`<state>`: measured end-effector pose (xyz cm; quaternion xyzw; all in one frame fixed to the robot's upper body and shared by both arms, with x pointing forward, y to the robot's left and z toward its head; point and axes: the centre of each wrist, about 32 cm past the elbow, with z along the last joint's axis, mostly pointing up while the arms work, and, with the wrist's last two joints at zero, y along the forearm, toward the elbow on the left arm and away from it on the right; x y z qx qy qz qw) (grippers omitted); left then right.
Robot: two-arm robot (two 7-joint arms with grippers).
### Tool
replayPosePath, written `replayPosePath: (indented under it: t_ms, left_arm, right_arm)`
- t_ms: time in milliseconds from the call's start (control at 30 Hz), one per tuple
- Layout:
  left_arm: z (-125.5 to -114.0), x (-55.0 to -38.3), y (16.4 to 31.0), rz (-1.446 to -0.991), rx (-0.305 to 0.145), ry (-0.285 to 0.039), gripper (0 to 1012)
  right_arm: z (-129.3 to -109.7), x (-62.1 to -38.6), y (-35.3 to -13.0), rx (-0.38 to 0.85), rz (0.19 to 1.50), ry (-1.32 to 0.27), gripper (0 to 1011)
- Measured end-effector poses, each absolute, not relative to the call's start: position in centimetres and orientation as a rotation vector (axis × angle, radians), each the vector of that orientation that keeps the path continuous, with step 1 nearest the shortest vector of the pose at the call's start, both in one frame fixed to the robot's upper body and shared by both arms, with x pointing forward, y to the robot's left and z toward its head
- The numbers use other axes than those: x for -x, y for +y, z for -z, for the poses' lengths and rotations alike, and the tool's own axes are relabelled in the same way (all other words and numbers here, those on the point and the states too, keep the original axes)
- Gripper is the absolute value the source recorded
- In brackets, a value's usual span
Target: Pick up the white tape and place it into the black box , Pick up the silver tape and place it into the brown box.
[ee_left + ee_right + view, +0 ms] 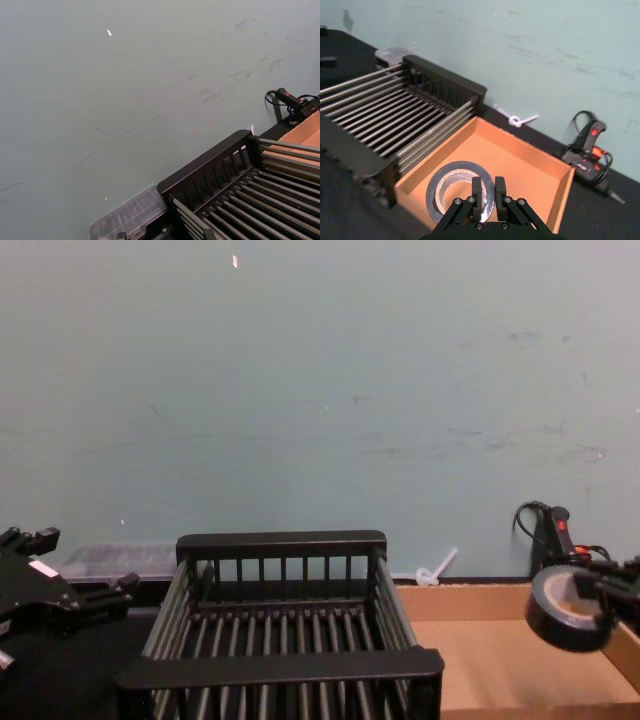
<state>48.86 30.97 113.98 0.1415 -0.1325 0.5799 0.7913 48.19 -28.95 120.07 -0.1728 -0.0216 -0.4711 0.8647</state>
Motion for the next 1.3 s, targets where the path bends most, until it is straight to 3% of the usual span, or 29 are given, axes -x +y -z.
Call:
replayPosePath:
  t_ms: [633, 1000, 1300]
  left_arm:
    - [-114.0, -48.9, 31.0, -1.248, -0.304, -0.285, 1001]
    - [-114.0, -48.9, 31.0, -1.248, -0.304, -0.285, 1001]
    - [-114.0, -48.9, 31.0, -1.248, -0.304, -0.285, 1001]
  right_arm:
    - [-119.6, -55.3, -27.0, 0.386, 1.047, -0.023, 158]
    - [-118.7, -57.3, -25.8, 0.419, 1.046, 0.063, 158]
    - [-118.4, -57.6, -25.5, 0.427, 1.046, 0.078, 158]
